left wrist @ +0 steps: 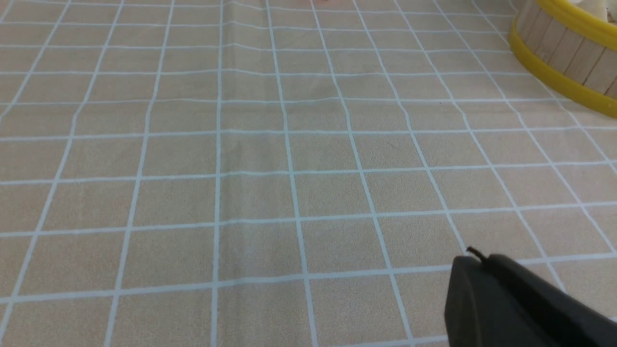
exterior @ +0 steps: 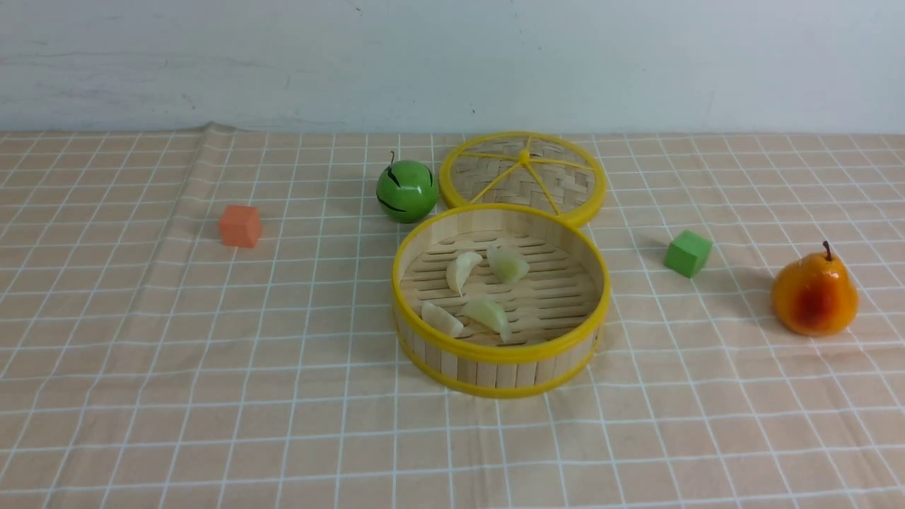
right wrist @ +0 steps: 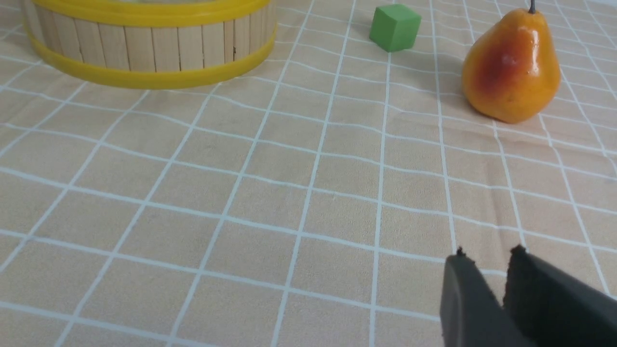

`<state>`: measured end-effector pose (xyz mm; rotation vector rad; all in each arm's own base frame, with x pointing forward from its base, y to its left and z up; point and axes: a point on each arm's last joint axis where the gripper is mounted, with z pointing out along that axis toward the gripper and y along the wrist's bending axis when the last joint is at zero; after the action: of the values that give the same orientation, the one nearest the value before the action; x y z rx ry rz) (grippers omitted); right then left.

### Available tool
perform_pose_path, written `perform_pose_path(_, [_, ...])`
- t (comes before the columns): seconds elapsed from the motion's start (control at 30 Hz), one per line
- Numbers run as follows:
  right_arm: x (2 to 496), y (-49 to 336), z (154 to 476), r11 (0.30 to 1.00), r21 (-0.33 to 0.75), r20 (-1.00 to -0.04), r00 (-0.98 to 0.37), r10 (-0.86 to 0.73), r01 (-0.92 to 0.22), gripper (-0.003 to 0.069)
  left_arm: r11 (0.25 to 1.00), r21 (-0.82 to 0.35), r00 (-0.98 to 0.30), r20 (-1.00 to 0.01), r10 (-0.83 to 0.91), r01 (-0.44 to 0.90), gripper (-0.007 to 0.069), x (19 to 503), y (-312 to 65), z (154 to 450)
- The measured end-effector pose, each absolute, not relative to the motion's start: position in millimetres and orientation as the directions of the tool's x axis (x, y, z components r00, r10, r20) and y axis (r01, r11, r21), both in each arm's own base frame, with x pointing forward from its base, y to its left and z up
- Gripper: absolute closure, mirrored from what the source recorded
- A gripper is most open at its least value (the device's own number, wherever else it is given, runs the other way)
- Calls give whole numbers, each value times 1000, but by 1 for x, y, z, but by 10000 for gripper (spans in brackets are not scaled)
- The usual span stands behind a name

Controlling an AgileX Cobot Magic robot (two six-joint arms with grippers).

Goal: Put the dumplings into the steamer on the table with the brown tablecloth.

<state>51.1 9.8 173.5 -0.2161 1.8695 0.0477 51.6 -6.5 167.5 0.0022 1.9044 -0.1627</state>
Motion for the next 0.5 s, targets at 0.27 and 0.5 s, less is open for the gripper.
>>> perform_pose_path(0.27, [51, 10, 173, 982, -76, -949, -290, -125, -173, 512, 990, -112, -334, -939, -79, 82, 628, 52, -6, 168])
perform_pose_path(0.5, [51, 10, 173, 982, -76, -949, -290, -125, -173, 509, 990, -112, -334, -939, -79, 82, 622, 52, -6, 168])
